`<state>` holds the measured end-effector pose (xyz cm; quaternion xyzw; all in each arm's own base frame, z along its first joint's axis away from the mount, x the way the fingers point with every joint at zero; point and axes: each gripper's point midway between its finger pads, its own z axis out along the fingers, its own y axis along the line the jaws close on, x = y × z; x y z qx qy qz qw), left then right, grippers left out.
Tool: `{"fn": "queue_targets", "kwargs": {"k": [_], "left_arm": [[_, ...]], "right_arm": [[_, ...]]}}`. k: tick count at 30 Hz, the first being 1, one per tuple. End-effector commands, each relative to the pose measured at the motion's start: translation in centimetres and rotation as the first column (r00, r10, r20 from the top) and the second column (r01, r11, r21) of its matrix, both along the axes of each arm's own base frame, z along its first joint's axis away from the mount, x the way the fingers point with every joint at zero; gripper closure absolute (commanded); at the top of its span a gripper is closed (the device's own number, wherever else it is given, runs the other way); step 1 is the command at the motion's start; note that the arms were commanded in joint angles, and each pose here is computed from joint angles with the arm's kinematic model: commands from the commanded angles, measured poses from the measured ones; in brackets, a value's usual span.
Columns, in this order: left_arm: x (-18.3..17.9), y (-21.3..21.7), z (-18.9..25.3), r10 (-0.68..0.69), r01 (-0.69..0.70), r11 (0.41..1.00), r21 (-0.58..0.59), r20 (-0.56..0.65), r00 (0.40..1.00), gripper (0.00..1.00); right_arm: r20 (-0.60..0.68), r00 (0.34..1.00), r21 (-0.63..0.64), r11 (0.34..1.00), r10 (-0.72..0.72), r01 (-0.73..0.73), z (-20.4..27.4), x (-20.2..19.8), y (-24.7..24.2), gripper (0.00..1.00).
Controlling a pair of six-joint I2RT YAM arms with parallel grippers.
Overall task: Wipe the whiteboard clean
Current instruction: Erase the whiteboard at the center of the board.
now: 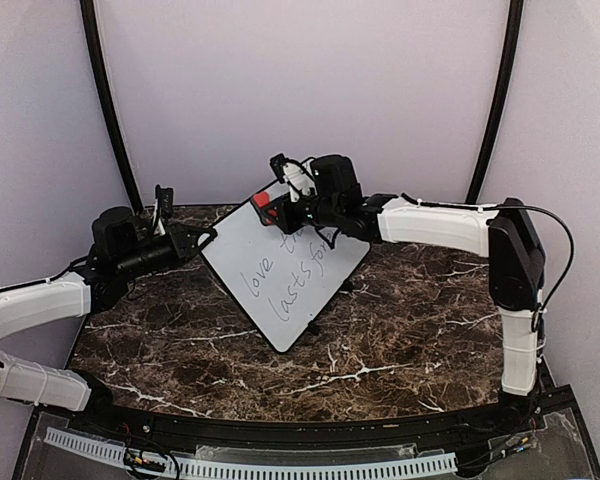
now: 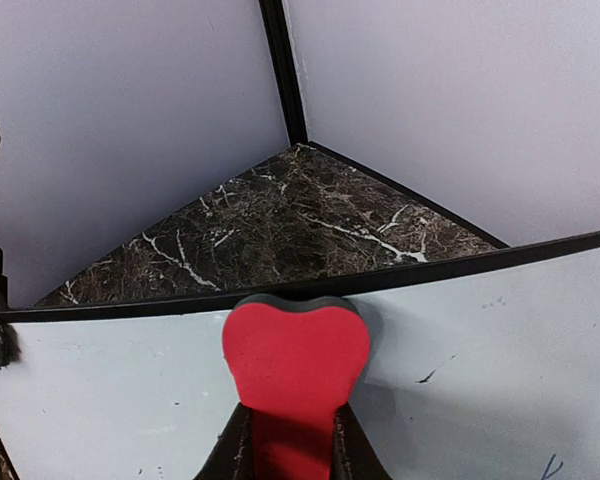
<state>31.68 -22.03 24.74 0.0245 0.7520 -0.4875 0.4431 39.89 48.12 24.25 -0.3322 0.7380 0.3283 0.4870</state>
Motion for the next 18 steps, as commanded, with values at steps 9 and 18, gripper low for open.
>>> {"fn": "queue_targets", "kwargs": {"k": [9, 18], "left_arm": [[-4.2, -2.5, 6.8, -0.215, 0.238, 0.969, -0.060, 0.263, 0.940, 1.00], [-4.4, -2.4, 7.0, -0.212, 0.237, 0.970, -0.062, 0.272, 0.939, 1.00]], "right_arm": [[0.014, 0.985, -0.105, 0.980, 0.174, -0.171, -3.5, -8.3, 3.6, 0.97], [0.004, 0.978, -0.105, 0.972, 0.210, -0.209, -4.5, -10.7, 3.8, 0.97]]}}
